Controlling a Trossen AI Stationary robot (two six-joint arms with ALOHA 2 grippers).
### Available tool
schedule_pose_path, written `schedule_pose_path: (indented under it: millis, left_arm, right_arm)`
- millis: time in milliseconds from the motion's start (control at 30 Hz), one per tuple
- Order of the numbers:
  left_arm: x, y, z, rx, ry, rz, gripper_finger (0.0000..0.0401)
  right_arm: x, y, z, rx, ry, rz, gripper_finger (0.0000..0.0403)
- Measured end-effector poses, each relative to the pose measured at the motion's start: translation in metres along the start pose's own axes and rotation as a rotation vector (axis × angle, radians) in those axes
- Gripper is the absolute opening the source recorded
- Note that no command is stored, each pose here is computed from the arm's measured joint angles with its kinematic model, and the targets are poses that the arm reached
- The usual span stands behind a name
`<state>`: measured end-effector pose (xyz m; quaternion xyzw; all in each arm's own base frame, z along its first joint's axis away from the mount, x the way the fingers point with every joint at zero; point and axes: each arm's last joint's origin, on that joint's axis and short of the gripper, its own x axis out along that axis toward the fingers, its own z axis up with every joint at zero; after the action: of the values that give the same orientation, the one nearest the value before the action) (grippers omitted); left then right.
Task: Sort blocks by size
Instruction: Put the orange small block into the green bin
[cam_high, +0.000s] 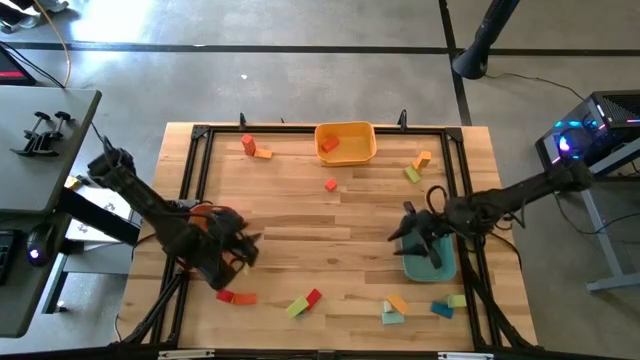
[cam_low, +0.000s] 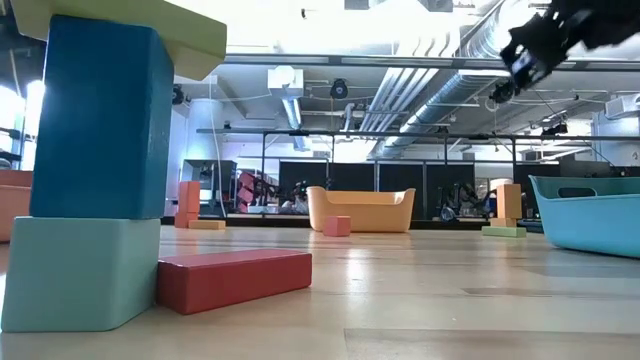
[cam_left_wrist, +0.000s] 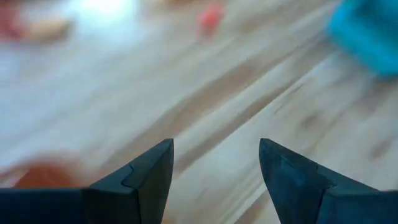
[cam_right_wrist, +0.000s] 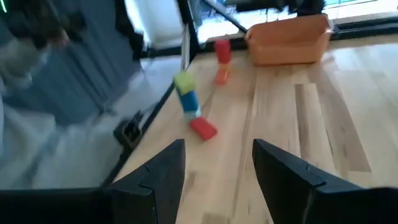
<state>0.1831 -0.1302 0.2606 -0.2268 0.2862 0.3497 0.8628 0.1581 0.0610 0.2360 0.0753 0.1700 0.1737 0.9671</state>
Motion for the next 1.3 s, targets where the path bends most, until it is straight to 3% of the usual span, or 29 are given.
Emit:
schedule_pose_path:
  millis: [133,300,400,567,700,900,1067,1300]
  left_arm:
    - [0.005,-0.032,0.000,0.111,-0.227,-0.121,0.0220]
    - [0.021,-0.067,-0.006,0.239,-0.368,-0.154,0.0220]
    - [0.040,-0.083,-0.011,0.301,-0.390,-0.144,0.0220]
    - [0.091,-0.093,-0.018,0.392,-0.286,-0.124,0.0220]
    - [0.131,-0.085,-0.019,0.383,-0.199,-0.124,0.0220]
    - [0.173,-0.058,-0.010,0.299,-0.252,-0.247,0.0220]
    - [0.189,-0.027,0.001,0.333,-0.333,-0.250,0.0220]
    - [0.198,0.000,0.018,0.399,-0.337,-0.245,0.0220]
  right_arm:
    - [0.005,0.021,0.008,-0.144,0.083,-0.006,0.0184]
    - [0.016,0.040,0.006,-0.247,0.149,-0.029,0.0184]
    - [0.023,0.045,0.001,-0.249,0.177,-0.066,0.0184]
    - [0.030,0.041,-0.005,-0.213,0.194,-0.223,0.0184]
    - [0.032,0.029,-0.002,-0.186,0.157,-0.403,0.0184]
    - [0.035,-0.004,0.006,-0.090,0.155,-0.504,0.0184]
    - [0.046,-0.037,0.004,-0.022,0.195,-0.578,0.0184]
    - [0.082,-0.077,-0.003,-0.078,0.164,-0.680,0.0185]
